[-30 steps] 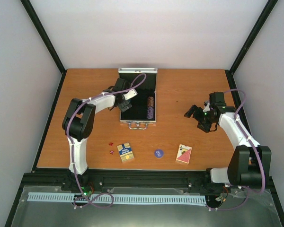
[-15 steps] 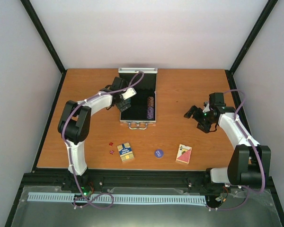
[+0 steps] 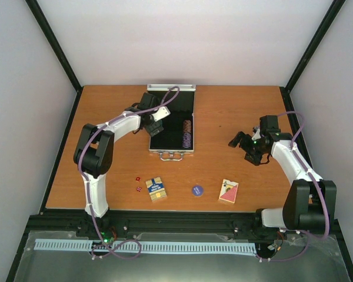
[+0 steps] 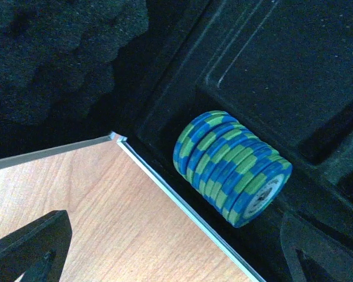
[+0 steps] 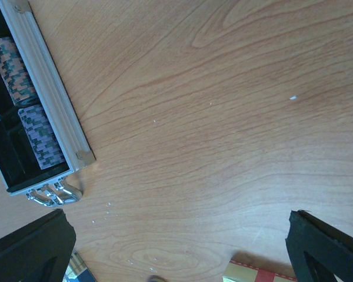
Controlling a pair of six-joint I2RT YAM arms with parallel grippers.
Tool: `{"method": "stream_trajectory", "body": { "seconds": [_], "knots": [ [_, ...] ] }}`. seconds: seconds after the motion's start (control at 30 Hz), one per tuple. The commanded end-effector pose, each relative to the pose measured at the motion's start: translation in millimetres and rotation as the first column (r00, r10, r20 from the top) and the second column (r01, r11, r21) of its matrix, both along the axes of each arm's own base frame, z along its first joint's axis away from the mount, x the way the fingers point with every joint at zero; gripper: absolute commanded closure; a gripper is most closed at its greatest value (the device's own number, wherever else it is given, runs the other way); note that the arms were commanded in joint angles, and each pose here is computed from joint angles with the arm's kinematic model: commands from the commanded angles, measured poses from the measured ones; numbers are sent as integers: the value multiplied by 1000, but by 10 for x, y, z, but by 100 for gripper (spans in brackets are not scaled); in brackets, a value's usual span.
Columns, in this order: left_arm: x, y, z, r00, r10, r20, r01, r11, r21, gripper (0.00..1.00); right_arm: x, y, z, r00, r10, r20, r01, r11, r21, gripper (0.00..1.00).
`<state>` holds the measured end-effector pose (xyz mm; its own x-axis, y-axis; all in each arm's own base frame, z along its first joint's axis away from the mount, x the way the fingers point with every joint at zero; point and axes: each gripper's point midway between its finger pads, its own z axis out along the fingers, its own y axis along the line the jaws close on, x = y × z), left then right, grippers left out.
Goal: Pack up texas hold em set
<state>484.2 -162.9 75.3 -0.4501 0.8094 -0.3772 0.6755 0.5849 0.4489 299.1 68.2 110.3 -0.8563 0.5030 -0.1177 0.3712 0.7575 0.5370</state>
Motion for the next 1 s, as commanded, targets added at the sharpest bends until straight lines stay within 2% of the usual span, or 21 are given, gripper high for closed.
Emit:
{"method": "stream_trajectory", "body": {
  "seconds": [0.0, 0.23, 0.47, 0.63, 0.8, 0.97],
  "knots": [
    [7, -45, 300, 999, -29, 22, 30, 998, -49, 0, 28, -18, -42, 1000, 2, 3, -2, 1000, 5, 0],
    [-359, -152, 551, 995, -94, -41, 87, 984, -155, 0, 27, -4, -47, 1000, 8, 1, -8, 1000, 10, 0],
    [-620, -218, 1024, 995, -93, -30, 81, 957, -277, 0, 69, -44, 4, 999, 46, 15, -46, 998, -32, 0],
    [-786, -202, 1313, 997, -70, 29, 76, 935, -348, 0, 57, -61, 11, 996, 89, 6, -89, 994, -62, 0],
    [-886, -151, 1633, 997, -7, 83, 41, 910, -413, 0, 42, -18, 60, 994, 110, 15, -108, 991, -77, 0],
    [-806, 69, 1866, 964, 223, 142, -125, 857, -500, 0, 67, 76, 178, 987, 158, 37, -152, 981, -122, 0]
  ]
}}
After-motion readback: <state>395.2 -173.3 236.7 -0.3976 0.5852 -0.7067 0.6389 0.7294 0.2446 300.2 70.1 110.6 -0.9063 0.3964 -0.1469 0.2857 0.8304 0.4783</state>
